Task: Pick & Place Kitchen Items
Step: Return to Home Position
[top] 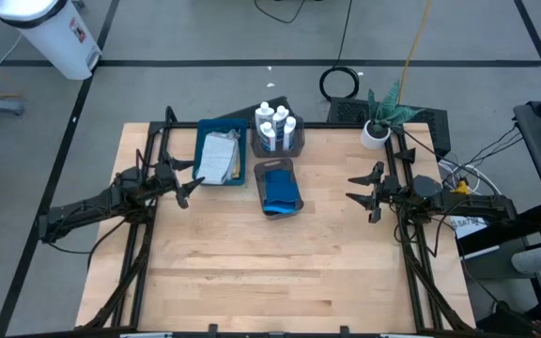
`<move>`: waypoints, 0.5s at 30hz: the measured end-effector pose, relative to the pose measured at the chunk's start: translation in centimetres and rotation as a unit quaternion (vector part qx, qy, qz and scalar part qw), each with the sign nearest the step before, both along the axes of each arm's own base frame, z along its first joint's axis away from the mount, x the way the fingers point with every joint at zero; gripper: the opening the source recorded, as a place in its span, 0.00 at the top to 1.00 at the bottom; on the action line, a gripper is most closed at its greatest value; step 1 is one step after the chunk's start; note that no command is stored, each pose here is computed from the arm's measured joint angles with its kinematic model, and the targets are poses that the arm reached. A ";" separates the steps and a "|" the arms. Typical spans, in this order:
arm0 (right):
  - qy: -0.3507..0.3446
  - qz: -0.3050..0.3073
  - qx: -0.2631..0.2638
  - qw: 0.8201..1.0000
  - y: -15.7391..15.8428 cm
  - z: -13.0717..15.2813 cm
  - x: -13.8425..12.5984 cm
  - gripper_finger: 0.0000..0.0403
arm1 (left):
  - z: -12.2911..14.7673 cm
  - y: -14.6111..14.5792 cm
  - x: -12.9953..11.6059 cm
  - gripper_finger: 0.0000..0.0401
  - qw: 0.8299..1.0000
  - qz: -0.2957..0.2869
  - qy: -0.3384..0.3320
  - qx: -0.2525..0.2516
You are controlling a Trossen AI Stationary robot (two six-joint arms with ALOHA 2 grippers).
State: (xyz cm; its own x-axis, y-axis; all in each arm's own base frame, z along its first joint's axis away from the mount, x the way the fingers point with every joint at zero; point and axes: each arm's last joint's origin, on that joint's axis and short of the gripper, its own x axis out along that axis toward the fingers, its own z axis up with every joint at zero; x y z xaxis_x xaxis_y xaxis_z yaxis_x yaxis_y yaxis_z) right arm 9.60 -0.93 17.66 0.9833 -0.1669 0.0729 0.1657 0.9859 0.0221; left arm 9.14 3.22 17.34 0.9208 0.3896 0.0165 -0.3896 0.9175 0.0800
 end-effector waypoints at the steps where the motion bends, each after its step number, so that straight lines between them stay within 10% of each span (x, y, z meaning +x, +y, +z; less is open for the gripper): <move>1: 0.000 0.000 0.000 1.000 0.0 0.0 0.0 0.52 | 0.0 0.0 0.0 0.30 1.000 0.000 0.000 0.000; 15: 0.000 0.000 0.000 1.000 0.0 0.0 0.0 0.53 | 0.0 0.0 0.0 0.30 1.000 0.000 0.000 0.000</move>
